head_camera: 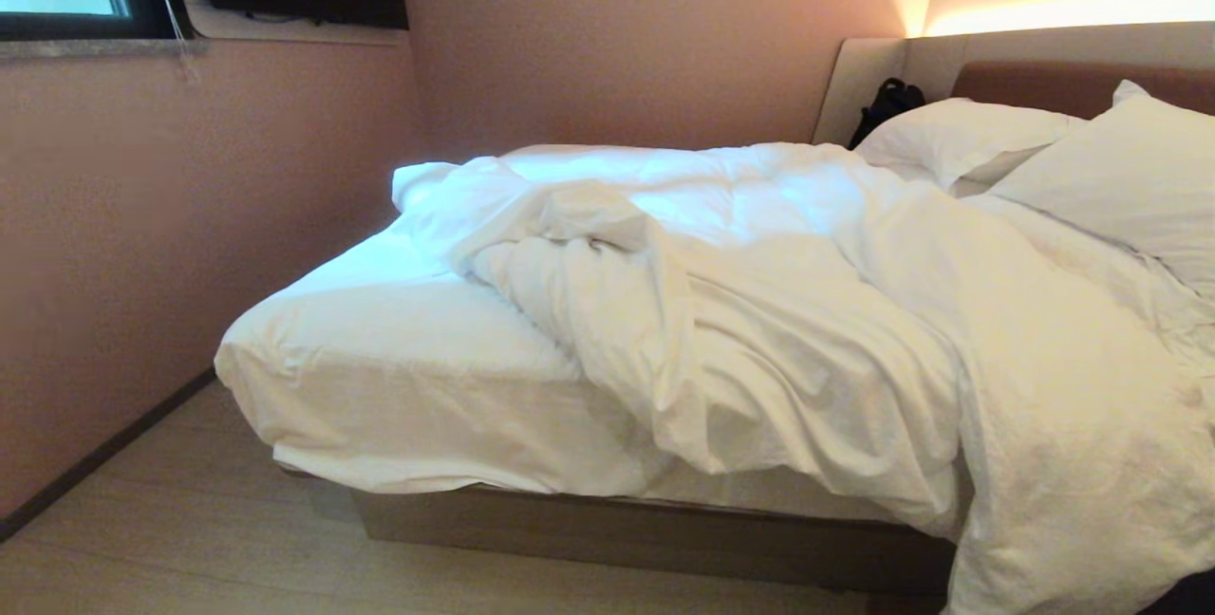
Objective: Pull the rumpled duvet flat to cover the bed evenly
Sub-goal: Hold the folded corner of the quilt
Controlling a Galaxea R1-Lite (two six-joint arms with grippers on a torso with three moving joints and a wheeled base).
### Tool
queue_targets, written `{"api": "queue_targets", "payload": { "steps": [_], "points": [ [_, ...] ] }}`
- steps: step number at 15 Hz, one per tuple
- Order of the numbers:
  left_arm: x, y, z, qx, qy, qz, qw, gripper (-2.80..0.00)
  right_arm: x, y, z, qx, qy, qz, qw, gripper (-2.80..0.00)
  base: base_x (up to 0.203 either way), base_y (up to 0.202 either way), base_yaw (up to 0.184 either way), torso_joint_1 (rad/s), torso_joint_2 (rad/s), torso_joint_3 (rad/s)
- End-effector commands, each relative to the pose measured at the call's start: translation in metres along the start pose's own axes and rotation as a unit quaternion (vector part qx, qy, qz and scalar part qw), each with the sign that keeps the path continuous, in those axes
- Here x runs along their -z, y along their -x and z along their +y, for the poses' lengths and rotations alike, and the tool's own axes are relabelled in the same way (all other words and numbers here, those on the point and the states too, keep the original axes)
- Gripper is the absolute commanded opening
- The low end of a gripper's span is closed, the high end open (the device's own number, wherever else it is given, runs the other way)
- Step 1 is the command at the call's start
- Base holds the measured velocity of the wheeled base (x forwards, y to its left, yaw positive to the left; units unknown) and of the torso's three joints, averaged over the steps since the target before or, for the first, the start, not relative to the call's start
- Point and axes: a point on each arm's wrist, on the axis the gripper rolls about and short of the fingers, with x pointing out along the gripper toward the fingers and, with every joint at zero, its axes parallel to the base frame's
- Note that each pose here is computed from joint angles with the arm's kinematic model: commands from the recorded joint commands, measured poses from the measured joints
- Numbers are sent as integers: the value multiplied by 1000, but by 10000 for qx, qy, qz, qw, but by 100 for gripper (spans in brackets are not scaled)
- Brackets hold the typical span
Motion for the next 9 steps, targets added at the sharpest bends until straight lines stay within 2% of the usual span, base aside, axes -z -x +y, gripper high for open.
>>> {"api": "queue_targets", "payload": {
  "steps": [1, 9],
  "points": [
    [0, 0, 0, -1, 7, 0, 10000, -280, 0, 0, 0, -2, 1, 7, 10000, -280, 0, 196, 2, 2, 11, -1],
    [0, 0, 0, -3, 8, 1, 10000, -280, 0, 0, 0, -2, 1, 7, 10000, -280, 0, 195, 1, 3, 3, 3]
  ]
}}
